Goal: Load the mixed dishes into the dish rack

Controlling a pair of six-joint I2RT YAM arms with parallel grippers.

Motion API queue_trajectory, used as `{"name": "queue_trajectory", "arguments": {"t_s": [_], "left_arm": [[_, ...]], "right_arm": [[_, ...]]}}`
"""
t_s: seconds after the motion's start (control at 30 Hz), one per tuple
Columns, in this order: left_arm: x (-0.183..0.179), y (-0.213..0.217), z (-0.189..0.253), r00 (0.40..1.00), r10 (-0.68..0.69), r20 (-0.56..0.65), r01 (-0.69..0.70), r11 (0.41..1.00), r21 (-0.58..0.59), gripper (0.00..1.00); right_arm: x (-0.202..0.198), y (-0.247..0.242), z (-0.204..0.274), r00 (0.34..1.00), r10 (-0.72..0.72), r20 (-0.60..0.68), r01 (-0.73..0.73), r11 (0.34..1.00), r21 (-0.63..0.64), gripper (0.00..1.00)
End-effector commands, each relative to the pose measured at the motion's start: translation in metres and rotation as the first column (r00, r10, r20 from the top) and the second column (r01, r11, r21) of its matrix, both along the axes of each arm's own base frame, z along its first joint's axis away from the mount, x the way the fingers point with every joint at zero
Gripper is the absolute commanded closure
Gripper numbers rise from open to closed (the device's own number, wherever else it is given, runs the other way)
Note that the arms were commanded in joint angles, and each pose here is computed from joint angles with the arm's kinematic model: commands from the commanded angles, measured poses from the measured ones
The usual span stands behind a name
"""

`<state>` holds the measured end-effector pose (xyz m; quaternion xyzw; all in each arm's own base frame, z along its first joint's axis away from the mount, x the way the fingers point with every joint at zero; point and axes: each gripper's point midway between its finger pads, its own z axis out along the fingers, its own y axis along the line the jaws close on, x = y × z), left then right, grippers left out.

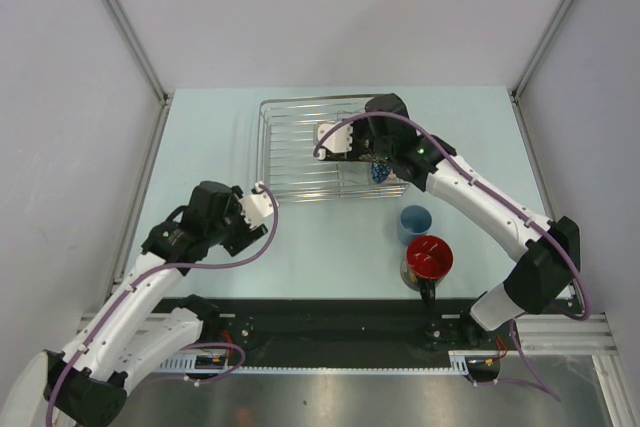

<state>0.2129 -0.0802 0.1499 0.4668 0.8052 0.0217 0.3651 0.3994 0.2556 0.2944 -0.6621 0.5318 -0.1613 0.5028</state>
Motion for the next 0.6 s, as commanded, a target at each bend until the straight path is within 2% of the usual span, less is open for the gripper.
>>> {"name": "queue_trajectory", "arguments": {"t_s": [0.0, 0.57], "left_arm": [[0.003, 0.0, 0.001, 0.999, 0.031, 0.014, -0.031, 0.999, -0.028, 0.26], [0.002, 0.003, -0.006, 0.999, 0.031, 0.015, -0.031, 0.999, -0.021, 0.26]], "right_arm": [[0.008, 0.016, 0.096, 0.955, 0.025, 0.295, -0.057, 0.993, 0.1, 1.0], [0.002, 0.035, 0.087, 0.953, 0.085, 0.292, -0.109, 0.992, 0.065, 1.0]]}}
